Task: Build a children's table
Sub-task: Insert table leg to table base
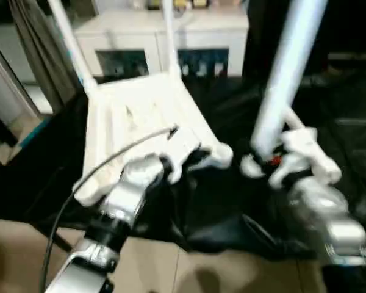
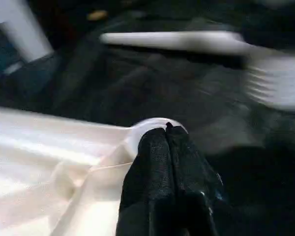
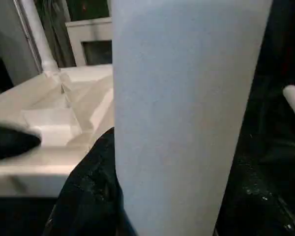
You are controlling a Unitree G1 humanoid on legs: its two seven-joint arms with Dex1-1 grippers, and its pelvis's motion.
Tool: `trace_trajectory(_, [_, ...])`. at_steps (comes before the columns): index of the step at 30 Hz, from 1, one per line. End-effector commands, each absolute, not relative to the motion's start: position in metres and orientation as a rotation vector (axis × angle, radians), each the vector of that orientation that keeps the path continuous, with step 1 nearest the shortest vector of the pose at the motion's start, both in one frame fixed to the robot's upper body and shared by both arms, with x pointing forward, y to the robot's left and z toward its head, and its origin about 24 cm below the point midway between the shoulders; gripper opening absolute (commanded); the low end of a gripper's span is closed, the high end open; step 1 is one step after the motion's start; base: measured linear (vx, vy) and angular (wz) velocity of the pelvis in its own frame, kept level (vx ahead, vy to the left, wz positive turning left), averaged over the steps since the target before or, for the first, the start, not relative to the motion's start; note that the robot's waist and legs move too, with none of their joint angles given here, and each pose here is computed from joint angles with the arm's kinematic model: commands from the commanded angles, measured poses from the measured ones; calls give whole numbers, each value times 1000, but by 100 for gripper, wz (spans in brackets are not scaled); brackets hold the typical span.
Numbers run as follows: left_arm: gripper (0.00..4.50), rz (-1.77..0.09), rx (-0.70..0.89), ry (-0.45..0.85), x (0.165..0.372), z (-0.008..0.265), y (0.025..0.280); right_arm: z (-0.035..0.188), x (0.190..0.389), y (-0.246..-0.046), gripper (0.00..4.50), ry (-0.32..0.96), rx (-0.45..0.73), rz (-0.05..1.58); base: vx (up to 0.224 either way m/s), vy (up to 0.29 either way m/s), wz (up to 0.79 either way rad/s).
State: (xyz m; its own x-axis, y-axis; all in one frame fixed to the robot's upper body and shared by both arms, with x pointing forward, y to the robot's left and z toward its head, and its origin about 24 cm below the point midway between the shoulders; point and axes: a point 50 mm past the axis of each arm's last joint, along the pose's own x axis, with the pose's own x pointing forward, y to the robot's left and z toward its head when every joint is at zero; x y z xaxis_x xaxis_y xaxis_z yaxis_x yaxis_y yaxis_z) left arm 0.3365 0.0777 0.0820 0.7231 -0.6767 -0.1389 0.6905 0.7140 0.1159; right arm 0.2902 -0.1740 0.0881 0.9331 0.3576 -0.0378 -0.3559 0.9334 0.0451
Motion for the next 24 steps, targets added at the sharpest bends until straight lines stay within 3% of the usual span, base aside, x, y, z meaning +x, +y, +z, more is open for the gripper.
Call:
trace_trajectory(1, [0,-624,93,76,341,86,93,97,288,-167,192,8,42,388,-55,-44,6])
trace_trajectory(4, [0,-385,-38,9,334,88,113,96,286,-165,192,6,55,371,0,0,0])
trace_trajectory(11, [0,-192,30,-80,306,89,143,93,287,-161,192,-3,48,347,-3,18,0])
trace_trajectory(15, [0,-187,18,-144,284,92,146,90,281,-152,192,-12,73,380,0,0,0])
trace_trajectory(17, [0,-172,-14,-109,277,87,145,84,278,-150,192,19,98,382,0,0,0])
trace_trajectory(24, [0,-162,-26,-78,275,84,144,85,283,-149,192,20,76,398,39,41,-37])
